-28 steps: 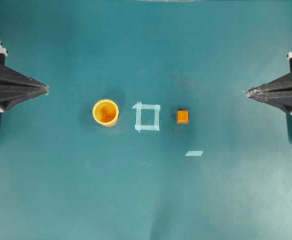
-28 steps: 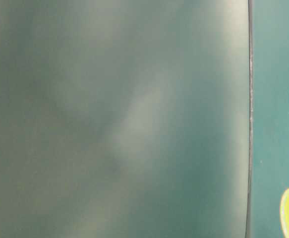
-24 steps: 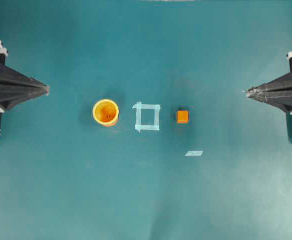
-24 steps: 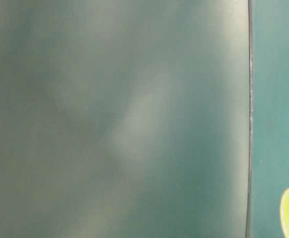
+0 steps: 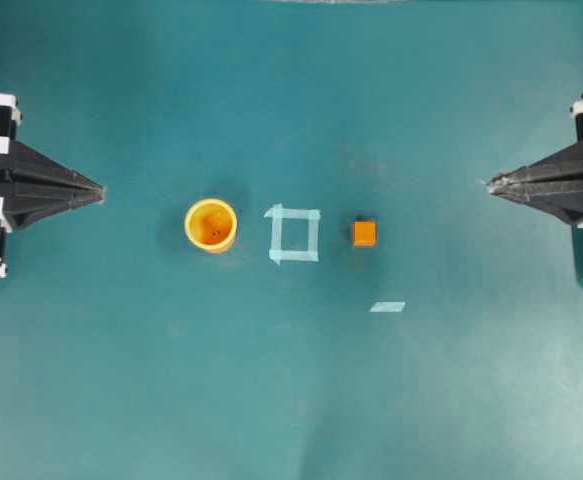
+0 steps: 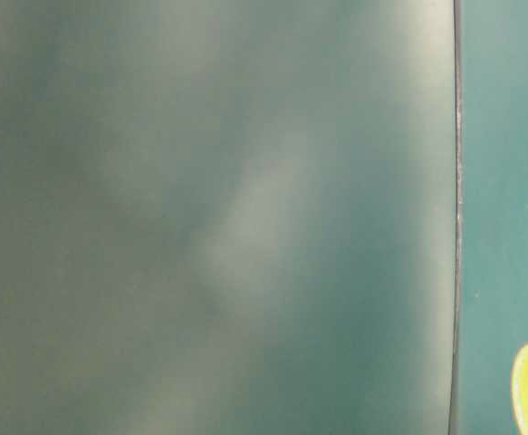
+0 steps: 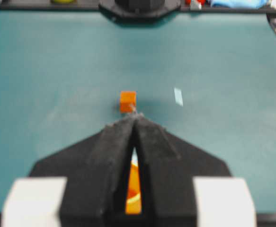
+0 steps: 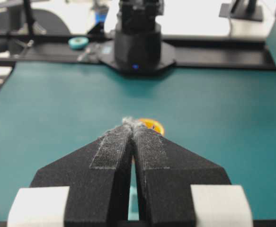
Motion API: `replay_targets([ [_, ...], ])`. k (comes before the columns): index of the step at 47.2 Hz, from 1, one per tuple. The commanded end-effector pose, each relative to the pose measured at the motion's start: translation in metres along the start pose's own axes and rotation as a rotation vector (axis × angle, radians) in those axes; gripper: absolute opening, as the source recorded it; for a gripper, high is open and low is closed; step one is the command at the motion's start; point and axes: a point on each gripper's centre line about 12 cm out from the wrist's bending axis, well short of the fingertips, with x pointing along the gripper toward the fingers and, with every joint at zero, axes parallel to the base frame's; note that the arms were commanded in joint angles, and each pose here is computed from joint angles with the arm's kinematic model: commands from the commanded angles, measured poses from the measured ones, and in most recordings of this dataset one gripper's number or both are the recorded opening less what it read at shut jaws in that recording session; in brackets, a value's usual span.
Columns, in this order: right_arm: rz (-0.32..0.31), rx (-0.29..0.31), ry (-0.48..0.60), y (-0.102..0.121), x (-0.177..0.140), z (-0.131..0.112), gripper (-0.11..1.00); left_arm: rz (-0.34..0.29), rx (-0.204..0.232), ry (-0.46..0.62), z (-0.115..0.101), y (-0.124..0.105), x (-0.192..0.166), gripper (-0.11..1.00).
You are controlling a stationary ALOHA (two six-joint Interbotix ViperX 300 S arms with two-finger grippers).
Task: Move the cup to the right with left arm.
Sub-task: 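Open the left gripper while holding position at the table edge, then move the open left gripper right to surround the orange cup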
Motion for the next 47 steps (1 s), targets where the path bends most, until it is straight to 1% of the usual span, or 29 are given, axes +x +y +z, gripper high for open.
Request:
replay_targets([
  [1,-0.001,0.005,-0.028,0.000,0.003,0.011,0.00,-0.002,0.002,0.008,-0.001,0.000,0.002,0.04],
  [4,-0.001,0.005,-0.028,0.000,0.003,0.011,0.00,-0.002,0.002,0.015,-0.006,0.000,0.001,0.10],
  [11,-0.001,0.005,-0.028,0.000,0.003,0.011,0.00,-0.002,0.002,0.026,-0.021,0.000,-0.002,0.26],
  [15,-0.001,0.003,-0.028,0.000,0.003,0.011,0.00,-0.002,0.002,0.014,-0.032,0.000,-0.004,0.32],
  [20,-0.001,0.000,-0.023,0.000,0.003,0.011,0.00,0.000,0.003,0.003,-0.044,0.000,-0.008,0.33],
  [25,0.000,0.000,-0.012,0.000,0.003,0.009,0.00,0.019,-0.001,0.009,-0.051,0.003,-0.009,0.33],
  [32,-0.001,0.000,-0.014,0.000,0.003,0.010,0.00,0.063,-0.007,0.015,-0.053,0.012,-0.010,0.41],
  [36,0.000,-0.002,-0.015,0.000,0.003,0.010,0.00,0.083,-0.013,0.023,-0.055,0.015,-0.011,0.49],
  [41,0.000,-0.003,-0.012,0.000,0.003,0.010,0.00,0.090,-0.028,0.065,-0.064,0.017,-0.006,0.65],
  [45,-0.001,-0.002,-0.014,0.000,0.003,0.010,0.00,0.088,-0.034,0.123,-0.075,0.017,0.001,0.71],
  [47,0.000,-0.002,-0.017,0.000,0.004,0.012,0.00,0.084,-0.034,0.145,-0.079,0.017,0.006,0.73],
])
